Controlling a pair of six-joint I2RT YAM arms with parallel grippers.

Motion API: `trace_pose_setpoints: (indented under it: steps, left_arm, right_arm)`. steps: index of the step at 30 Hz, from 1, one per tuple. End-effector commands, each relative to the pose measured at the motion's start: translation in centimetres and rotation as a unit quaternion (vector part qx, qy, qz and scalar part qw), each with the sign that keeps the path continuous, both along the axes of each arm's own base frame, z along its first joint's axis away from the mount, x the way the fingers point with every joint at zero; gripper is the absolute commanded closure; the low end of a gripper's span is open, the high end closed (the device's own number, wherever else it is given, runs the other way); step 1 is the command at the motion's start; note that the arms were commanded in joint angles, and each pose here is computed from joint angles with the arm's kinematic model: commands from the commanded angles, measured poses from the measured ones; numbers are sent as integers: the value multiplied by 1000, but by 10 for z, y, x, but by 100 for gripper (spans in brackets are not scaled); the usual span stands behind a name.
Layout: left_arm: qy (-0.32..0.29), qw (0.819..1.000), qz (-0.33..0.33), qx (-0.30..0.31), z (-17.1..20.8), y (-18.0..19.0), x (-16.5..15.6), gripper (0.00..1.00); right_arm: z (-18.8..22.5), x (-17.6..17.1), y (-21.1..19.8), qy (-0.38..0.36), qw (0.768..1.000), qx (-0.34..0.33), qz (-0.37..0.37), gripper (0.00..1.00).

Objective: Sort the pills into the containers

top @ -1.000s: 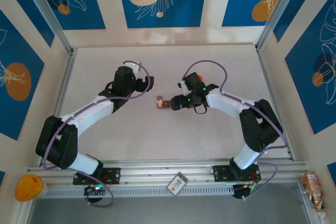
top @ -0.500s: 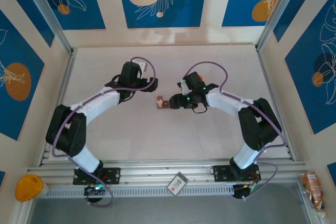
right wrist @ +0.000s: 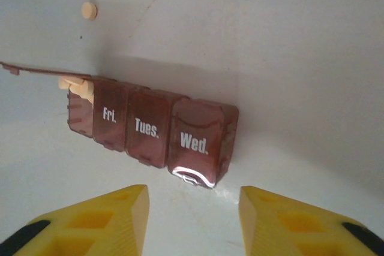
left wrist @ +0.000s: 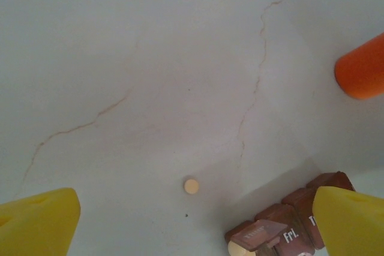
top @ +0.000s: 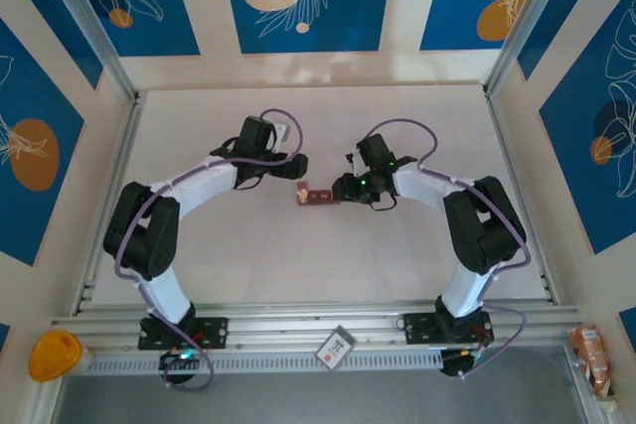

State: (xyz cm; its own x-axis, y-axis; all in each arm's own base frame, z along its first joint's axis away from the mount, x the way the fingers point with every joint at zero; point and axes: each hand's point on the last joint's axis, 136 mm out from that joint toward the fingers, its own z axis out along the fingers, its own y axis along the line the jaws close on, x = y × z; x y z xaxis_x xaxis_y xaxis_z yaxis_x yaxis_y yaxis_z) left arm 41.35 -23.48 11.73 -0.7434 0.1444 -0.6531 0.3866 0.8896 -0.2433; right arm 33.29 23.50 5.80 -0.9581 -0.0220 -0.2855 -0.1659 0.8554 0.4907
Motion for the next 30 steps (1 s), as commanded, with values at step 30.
trace_pose_setpoints:
  steps: [30]
  left_arm:
    - [63, 994, -31, 84, -36, 5, 3, 38]
  right_arm:
    - [-3, 16, 26, -22, 997, -60, 45, 67]
